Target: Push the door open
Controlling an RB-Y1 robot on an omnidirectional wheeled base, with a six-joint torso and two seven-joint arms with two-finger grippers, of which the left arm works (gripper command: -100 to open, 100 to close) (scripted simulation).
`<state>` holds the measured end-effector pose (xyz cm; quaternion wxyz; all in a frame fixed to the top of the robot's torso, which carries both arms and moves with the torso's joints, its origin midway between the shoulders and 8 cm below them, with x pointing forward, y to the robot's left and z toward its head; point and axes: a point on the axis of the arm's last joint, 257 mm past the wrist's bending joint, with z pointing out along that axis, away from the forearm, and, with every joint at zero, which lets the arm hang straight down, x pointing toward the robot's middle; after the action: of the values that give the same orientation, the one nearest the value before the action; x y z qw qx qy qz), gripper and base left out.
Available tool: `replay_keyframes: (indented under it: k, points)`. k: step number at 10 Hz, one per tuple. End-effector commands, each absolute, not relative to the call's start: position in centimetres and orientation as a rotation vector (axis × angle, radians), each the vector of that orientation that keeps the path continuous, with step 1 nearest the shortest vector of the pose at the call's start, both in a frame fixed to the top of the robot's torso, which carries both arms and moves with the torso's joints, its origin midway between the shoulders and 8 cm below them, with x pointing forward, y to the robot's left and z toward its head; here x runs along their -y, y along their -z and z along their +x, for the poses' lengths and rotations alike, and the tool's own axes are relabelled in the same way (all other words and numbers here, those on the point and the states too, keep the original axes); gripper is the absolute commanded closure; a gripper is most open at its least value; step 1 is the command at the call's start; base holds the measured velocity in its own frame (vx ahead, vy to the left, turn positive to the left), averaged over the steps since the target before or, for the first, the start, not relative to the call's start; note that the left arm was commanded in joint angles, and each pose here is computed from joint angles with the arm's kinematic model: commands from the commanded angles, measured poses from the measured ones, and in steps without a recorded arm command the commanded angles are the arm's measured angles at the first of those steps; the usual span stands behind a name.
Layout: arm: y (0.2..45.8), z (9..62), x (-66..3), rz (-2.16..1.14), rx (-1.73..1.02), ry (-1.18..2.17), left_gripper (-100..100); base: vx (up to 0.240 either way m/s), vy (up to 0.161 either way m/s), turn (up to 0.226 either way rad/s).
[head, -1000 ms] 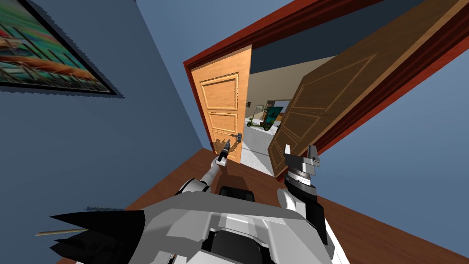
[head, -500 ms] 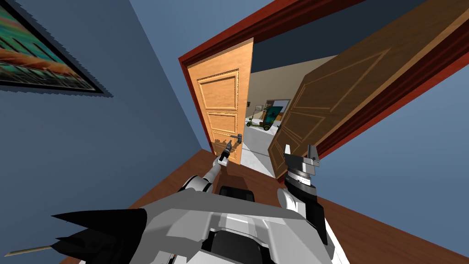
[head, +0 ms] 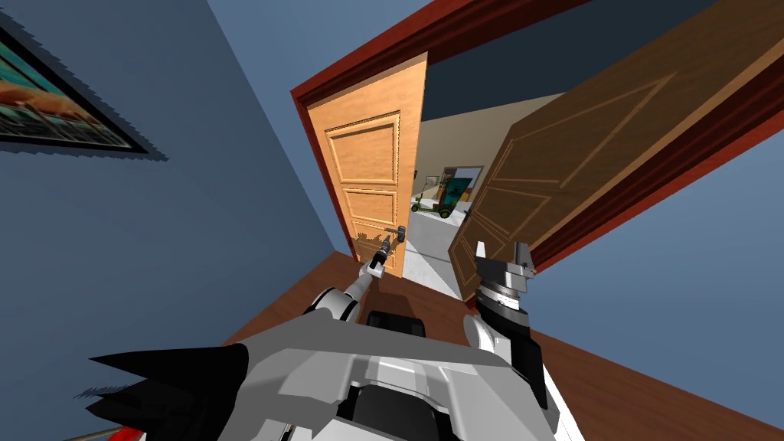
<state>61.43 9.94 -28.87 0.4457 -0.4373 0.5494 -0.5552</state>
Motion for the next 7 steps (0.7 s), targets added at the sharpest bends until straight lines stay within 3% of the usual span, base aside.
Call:
replay_keyframes:
  k: [1,7]
  points:
    - [28.9,61.7,-11.6,-1.074,-1.360,1.349,-100,0.117,-0.007,-0.024]
    - [29.1,61.7,-12.9,-1.078,-1.351,1.331,-100,0.193,-0.055,-0.023]
